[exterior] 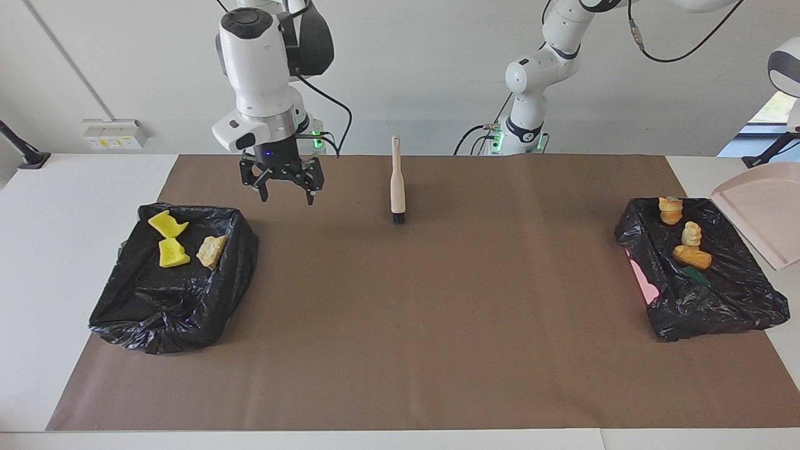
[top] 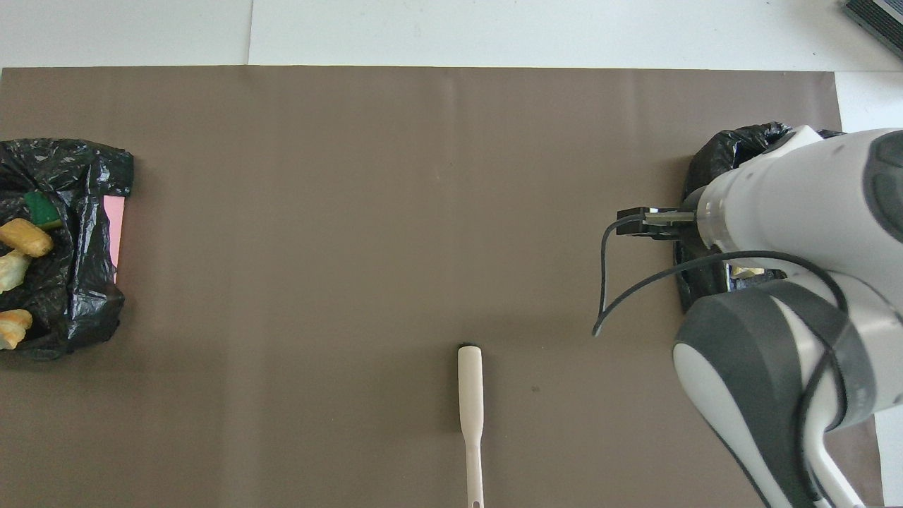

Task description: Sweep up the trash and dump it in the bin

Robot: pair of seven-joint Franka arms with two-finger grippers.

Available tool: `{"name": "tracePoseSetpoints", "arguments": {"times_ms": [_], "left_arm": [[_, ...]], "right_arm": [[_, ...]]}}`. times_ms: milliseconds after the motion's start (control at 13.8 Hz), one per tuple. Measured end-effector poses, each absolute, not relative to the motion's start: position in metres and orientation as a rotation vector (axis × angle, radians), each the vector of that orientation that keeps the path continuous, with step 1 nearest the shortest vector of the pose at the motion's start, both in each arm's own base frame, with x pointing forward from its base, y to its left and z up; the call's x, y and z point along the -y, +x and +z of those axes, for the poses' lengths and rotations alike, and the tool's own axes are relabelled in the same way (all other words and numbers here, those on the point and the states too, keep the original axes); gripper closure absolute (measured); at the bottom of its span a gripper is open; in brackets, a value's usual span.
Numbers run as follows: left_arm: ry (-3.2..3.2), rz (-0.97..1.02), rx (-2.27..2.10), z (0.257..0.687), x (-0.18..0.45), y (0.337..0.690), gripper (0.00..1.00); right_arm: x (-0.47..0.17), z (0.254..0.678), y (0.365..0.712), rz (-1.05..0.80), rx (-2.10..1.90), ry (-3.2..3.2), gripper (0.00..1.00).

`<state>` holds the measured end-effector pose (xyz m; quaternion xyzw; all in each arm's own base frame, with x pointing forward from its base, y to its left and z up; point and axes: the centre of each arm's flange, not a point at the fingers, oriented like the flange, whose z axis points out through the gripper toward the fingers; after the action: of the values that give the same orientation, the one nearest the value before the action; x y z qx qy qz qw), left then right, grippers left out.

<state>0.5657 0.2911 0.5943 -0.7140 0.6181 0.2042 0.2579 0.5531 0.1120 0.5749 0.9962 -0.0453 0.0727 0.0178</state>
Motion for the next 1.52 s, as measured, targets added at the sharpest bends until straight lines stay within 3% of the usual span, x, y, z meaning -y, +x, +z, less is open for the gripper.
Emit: {"name": "tracePoseSetpoints", "arguments": {"times_ms": [290,869,1520], "left_arm": [[-2.189,0.438,-1.612,0.579,-0.222,0.58,0.67],[-2.703,0.153,-1.225,0.558,-0.002,0.604,0.67],[-3.071,0.093,-0.582,0.518,0.228,0.582,0.67]], "right_arm": [[-0.074,0.62,0.545,0.143,0.191,3.076,0.0],[0.011,0.689,0.499,0.097,0.27,3.079,0.0],[0.025,0.666,0.512,-0.032,0.031,3.095,0.0]]}}
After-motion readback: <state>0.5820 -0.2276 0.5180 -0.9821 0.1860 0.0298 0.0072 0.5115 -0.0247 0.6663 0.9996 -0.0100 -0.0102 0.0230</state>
